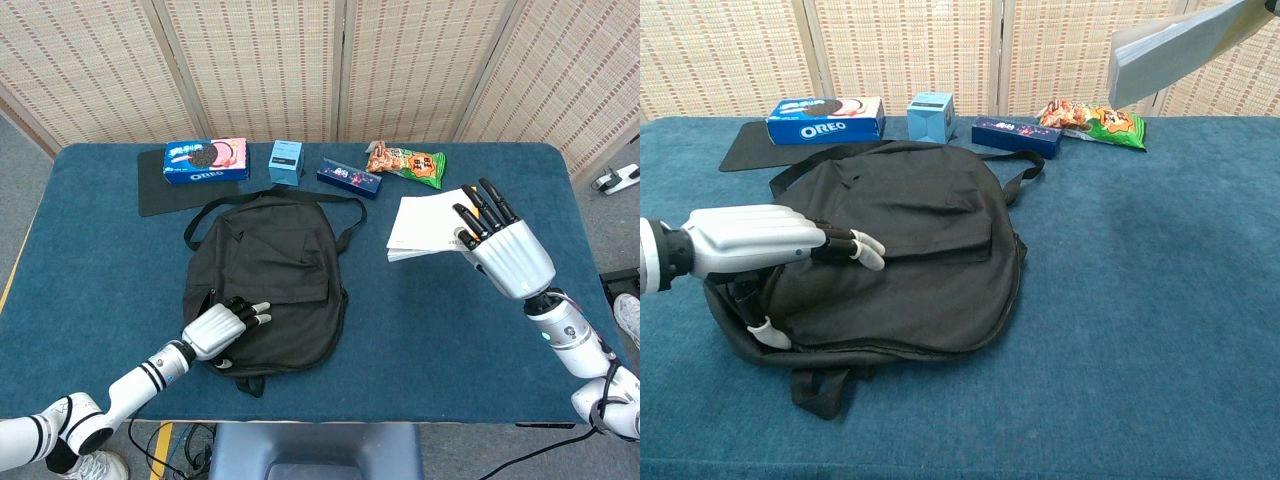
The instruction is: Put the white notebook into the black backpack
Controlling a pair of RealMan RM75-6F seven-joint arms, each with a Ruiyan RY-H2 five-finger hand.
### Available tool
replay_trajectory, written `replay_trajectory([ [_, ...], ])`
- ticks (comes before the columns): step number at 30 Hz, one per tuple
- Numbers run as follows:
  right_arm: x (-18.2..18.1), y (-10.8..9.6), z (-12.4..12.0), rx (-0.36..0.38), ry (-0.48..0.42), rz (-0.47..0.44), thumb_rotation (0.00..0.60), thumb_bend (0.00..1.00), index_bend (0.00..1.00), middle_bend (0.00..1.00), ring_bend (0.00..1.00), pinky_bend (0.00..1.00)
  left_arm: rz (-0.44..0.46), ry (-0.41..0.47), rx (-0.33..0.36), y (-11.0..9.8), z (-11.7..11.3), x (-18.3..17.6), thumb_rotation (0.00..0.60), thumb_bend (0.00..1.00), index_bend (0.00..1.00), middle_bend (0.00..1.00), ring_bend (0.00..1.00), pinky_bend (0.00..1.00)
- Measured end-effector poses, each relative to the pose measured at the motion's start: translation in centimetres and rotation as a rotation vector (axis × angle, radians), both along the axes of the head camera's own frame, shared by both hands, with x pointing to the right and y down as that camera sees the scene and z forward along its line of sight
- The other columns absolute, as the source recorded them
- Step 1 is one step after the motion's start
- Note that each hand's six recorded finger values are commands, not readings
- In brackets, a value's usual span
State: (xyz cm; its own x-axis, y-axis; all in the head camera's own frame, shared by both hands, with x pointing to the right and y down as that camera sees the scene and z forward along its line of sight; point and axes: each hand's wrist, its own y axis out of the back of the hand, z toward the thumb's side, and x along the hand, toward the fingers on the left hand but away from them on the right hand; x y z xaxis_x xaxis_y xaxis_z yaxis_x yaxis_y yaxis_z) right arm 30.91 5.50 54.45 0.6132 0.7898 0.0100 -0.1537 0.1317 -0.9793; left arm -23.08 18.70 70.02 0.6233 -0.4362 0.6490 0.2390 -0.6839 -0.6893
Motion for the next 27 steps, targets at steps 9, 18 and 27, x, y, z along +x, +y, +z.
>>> replay_trajectory([
  [9,0.3,0.1,0.1,0.000,-0.005,0.015,0.600,0.45,0.63,0.33,0.12,0.10,-0.089,0.051,0.009,-1.1,0.7,1.1,0.600,0.11,0.22,0.12,0.18,0.16],
  [18,1.0,0.1,0.3,-0.003,-0.007,0.036,0.600,0.45,0.63,0.33,0.12,0.10,-0.174,0.108,0.025,-2.2,0.9,1.5,0.600,0.18,0.35,0.19,0.23,0.19],
  [27,1.2,0.1,0.3,-0.003,-0.016,0.047,0.600,0.45,0.63,0.33,0.12,0.10,-0.274,0.172,0.012,-3.1,0.8,1.5,0.600,0.31,0.59,0.28,0.29,0.23],
])
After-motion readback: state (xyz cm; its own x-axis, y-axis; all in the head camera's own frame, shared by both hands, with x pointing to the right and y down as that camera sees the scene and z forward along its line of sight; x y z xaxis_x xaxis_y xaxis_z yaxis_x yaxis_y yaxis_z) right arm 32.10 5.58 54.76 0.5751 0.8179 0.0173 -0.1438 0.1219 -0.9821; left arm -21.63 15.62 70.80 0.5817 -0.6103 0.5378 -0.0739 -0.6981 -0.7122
